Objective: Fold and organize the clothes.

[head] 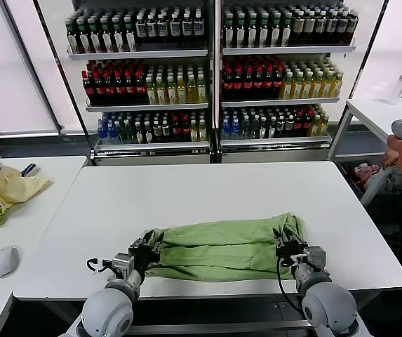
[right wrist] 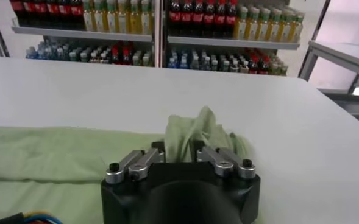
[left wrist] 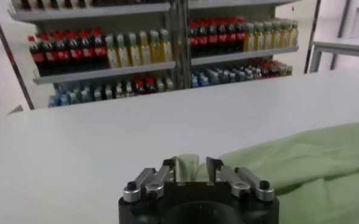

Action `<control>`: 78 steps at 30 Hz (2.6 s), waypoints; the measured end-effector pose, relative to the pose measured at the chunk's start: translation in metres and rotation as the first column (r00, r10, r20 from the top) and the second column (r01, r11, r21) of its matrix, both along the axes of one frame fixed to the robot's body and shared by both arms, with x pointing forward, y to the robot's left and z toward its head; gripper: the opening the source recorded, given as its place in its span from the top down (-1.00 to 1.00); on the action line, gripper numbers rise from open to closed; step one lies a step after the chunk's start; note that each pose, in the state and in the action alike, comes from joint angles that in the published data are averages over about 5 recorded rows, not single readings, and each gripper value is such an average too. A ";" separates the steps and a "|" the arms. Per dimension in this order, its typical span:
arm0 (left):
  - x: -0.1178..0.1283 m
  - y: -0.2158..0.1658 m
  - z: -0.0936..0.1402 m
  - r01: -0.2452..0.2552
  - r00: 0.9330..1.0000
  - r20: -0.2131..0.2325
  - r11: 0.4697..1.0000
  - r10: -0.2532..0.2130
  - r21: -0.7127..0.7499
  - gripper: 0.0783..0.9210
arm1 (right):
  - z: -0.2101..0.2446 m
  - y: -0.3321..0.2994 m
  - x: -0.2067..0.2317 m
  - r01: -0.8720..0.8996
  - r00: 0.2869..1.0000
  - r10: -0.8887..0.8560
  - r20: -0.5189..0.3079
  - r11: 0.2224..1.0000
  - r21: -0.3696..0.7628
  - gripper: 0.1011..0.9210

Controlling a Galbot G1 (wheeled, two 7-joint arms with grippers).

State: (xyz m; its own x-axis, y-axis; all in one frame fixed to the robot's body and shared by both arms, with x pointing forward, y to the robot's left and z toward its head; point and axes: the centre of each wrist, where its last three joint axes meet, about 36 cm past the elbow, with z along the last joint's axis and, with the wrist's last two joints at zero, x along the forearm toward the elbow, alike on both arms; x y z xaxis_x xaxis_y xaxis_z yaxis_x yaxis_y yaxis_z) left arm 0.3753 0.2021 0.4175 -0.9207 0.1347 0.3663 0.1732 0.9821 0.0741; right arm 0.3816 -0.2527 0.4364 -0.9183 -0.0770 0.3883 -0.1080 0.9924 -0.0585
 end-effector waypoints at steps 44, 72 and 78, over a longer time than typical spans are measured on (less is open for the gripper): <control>0.006 0.008 -0.044 -0.277 0.959 -0.076 0.960 0.275 -0.032 0.90 | 0.018 -0.003 -0.007 -0.025 0.996 0.025 0.082 1.000 0.006 -0.76; 0.032 0.127 0.106 -0.244 0.956 0.074 0.906 0.286 -0.346 0.90 | 0.023 0.001 -0.001 -0.057 0.991 0.056 0.119 0.998 0.005 -0.76; 0.029 0.092 0.105 -0.155 0.981 0.045 0.908 0.187 -0.390 0.90 | 0.023 0.001 -0.001 -0.059 0.991 0.058 0.122 0.998 0.005 -0.76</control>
